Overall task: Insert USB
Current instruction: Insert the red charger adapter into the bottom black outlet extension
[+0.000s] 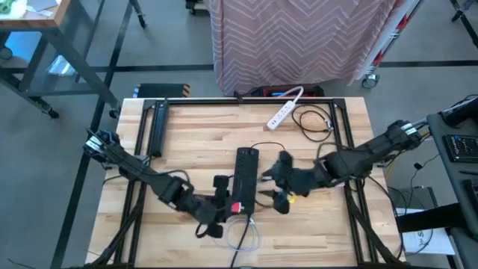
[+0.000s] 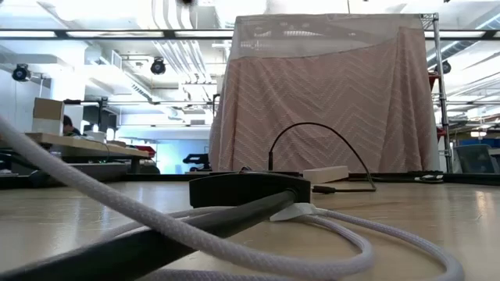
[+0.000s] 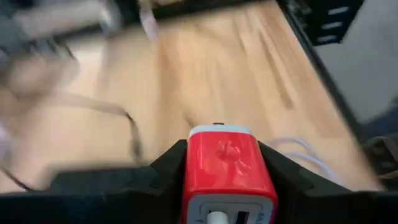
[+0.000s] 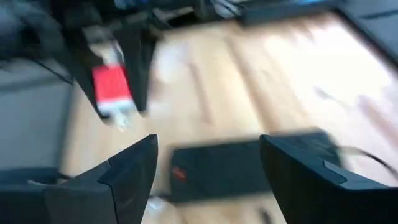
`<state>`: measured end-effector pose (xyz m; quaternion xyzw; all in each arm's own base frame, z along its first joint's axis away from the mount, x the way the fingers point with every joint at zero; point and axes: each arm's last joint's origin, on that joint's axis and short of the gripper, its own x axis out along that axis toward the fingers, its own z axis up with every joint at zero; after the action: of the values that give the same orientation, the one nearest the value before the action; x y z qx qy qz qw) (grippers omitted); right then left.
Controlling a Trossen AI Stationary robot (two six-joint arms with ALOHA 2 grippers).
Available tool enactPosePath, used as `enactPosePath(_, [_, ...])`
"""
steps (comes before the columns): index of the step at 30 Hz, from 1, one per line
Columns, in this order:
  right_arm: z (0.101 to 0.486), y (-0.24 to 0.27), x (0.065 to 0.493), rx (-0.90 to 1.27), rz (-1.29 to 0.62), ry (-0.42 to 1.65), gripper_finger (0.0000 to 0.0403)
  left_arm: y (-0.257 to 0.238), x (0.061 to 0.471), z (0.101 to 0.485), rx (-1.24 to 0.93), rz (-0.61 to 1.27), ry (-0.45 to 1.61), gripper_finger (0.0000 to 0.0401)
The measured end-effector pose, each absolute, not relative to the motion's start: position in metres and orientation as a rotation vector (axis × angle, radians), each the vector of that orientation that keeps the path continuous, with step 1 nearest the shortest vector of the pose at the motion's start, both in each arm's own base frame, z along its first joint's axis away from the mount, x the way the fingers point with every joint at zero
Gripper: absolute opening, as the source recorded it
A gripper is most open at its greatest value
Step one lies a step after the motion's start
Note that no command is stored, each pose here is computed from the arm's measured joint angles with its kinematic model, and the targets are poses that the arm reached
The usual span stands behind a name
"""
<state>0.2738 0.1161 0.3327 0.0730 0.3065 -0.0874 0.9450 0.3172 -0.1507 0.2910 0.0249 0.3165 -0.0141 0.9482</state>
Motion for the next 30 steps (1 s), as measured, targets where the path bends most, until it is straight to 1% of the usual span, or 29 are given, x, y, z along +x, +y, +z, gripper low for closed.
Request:
enactPosePath(2, [0.325,0.122,0.267,0.133,-0.226,0.663,0.0261,-0.135,0.324,0.285,-0.058,0.014,0.696,0.0136])
enactPosePath(6, [0.301,0.136,0.265,0.100,-0.250,0.700,0.0249,-0.107,0.336,0.266,-0.123,0.025,0.848,0.0136])
enactPosePath(12, [0.257,0.154,0.261,0.042,-0.255,0.810,0.0236,-0.082,0.353,0.238,-0.091,-0.023,0.973,0.0136])
enactPosePath(17, [0.224,0.159,0.262,0.022,-0.303,0.832,0.0225,-0.080,0.364,0.231,0.054,-0.096,1.048,0.0136])
enactPosePath(20, [0.207,0.160,0.265,0.007,-0.321,0.826,0.0219,-0.082,0.373,0.224,0.193,-0.168,1.103,0.0136])
enactPosePath(22, [0.199,0.161,0.267,-0.013,-0.326,0.824,0.0216,-0.084,0.381,0.222,0.308,-0.239,1.094,0.0136])
enactPosePath(25, [0.188,0.161,0.268,-0.062,-0.353,0.829,0.0212,-0.089,0.391,0.217,0.443,-0.327,1.082,0.0136])
enactPosePath(30, [0.181,0.159,0.267,-0.102,-0.365,0.841,0.0205,-0.097,0.396,0.202,0.607,-0.449,1.156,0.0136])
